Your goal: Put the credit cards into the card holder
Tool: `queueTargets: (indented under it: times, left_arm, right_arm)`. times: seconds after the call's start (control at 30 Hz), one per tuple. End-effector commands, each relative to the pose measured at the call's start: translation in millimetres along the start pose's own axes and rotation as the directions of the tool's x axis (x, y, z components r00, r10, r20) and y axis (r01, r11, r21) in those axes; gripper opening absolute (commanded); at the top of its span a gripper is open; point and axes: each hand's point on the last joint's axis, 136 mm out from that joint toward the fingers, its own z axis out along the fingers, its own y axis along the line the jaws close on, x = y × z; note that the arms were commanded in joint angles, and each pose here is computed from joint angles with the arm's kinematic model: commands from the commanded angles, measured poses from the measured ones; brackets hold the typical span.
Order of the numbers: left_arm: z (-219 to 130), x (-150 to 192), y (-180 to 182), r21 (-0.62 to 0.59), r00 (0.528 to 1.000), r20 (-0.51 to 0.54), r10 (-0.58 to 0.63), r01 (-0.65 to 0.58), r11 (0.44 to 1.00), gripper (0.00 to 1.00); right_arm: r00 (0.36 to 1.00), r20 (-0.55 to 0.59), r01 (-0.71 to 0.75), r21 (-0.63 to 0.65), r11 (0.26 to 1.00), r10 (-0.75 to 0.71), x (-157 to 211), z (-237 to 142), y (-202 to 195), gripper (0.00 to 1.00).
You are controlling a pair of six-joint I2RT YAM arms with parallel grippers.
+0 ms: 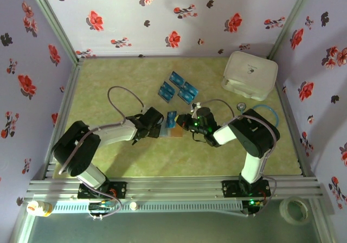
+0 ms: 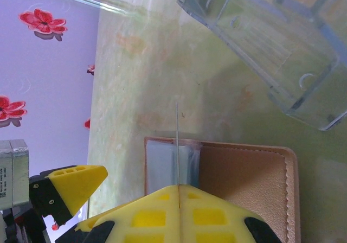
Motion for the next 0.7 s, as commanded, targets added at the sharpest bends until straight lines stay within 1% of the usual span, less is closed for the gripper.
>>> queueTargets:
  times: [0.0, 0.37, 0.67]
  left_arm:
    - [4, 14, 9, -0.051, 1.0, -0.028, 0.01, -0.012, 0.999, 1.0]
    - [5, 16, 10, -0.054, 0.999, -0.032, 0.01, -0.012, 0.998, 1.0]
    - [4, 16, 10, -0.054, 0.999, -0.032, 0.009, -0.011, 0.998, 1.0]
  right_arm:
    - [1.0, 0.001, -0.002, -0.025, 1.0, 0.002, 3, 2, 3, 0.0]
    - [1.0, -0.019, -0.019, -0.051, 0.999, 0.018, 10, 9, 4, 0.0]
    - [0.999, -0.035, -0.025, -0.048, 0.999, 0.023, 18, 9, -1, 0.0]
